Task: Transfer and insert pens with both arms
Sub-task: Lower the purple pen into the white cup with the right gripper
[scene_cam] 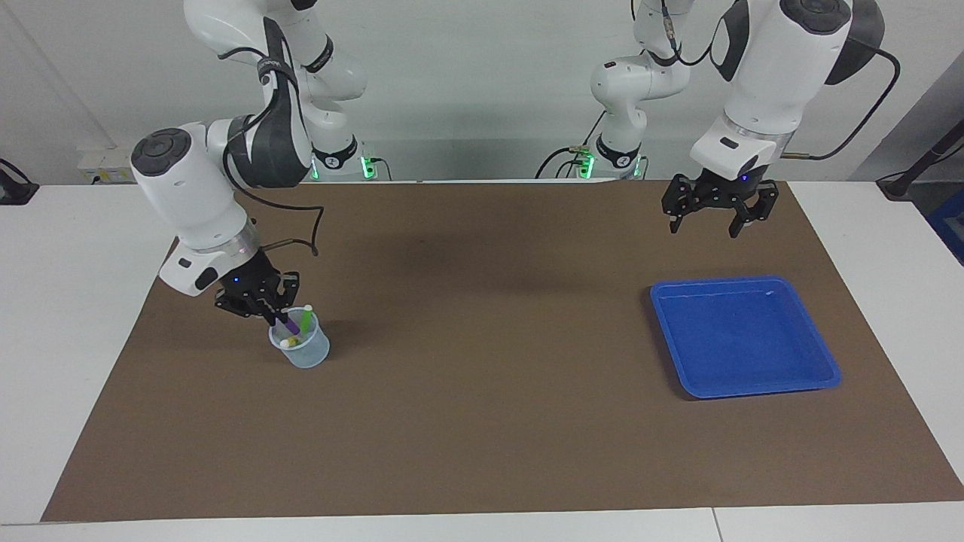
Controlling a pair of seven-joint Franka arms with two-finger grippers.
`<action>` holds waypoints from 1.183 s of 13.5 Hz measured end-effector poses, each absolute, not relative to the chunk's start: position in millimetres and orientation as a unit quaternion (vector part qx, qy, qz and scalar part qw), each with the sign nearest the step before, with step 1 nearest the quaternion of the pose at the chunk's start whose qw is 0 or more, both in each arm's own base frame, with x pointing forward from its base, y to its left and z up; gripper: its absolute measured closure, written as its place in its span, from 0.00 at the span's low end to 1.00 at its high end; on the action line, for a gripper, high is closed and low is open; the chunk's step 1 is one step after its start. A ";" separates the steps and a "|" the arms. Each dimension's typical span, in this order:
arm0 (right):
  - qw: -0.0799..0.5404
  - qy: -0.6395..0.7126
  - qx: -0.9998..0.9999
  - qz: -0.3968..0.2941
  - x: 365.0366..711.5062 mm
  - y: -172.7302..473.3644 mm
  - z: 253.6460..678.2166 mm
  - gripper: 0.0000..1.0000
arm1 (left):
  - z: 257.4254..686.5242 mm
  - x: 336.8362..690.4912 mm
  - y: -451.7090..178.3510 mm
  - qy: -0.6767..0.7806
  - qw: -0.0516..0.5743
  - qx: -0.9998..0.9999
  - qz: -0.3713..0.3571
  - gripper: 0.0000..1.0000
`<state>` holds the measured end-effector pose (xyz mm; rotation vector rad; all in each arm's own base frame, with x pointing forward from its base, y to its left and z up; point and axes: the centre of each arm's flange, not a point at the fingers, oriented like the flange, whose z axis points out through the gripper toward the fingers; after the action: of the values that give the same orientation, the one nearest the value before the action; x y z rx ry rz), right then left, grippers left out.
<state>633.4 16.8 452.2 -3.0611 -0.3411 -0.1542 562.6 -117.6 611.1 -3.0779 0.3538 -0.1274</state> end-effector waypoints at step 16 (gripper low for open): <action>0.027 -0.104 -0.993 -0.038 626.9 14.4 475.6 0.00 | 610.6 558.7 -120.3 0.116 0.022 -0.992 -0.038 0.00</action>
<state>626.9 14.4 475.6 -3.0682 -0.3210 -0.1166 558.7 -120.3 610.6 -3.0740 0.3609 -0.1164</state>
